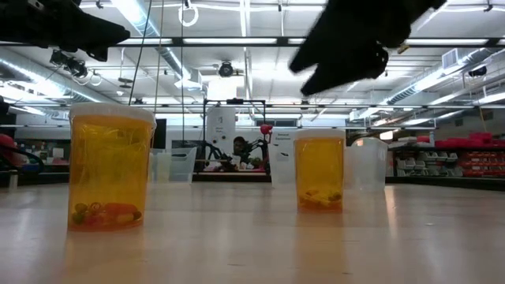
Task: Pick and place medicine bottles into bin by pill shape (circle, oval)
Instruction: Put the big orange pill bottle into the right transparent bin
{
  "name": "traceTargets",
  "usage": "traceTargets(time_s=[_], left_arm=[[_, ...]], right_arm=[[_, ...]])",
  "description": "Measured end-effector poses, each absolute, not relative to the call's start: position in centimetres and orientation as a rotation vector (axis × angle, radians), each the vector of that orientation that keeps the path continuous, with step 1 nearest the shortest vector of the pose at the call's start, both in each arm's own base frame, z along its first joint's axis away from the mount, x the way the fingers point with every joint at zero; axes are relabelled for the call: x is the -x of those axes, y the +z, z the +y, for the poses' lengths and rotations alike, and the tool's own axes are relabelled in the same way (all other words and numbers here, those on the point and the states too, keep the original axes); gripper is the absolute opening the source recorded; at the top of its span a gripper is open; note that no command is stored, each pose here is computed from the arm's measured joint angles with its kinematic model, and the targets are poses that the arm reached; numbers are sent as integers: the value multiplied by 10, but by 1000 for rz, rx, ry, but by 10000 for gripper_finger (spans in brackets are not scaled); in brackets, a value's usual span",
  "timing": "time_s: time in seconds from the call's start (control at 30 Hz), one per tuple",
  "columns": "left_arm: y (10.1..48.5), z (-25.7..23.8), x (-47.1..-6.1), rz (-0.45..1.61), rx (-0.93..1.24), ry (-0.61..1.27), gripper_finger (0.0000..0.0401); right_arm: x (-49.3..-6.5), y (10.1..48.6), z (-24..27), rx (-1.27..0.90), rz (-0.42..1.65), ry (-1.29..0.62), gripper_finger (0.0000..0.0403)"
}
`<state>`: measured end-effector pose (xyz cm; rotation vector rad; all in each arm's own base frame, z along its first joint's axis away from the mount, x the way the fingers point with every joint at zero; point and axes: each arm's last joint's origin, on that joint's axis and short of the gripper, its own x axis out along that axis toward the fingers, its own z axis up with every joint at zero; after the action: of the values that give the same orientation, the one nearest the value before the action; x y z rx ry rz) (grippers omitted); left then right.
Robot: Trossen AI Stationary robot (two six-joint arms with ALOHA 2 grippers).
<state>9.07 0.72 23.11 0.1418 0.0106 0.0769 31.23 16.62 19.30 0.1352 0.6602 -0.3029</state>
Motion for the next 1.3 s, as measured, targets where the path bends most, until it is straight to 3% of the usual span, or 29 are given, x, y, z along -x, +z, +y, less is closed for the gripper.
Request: traceTargets(time_s=[0.2, 0.9, 1.3], left_arm=[[231, 7, -91, 9, -142, 77, 90], [231, 7, -91, 9, -142, 77, 88], [231, 7, -91, 9, -142, 77, 87]], right_arm=[[-319, 166, 171, 2, 723, -268, 310], [-319, 160, 172, -33, 761, -240, 308], [-315, 157, 171, -106, 821, -261, 264]])
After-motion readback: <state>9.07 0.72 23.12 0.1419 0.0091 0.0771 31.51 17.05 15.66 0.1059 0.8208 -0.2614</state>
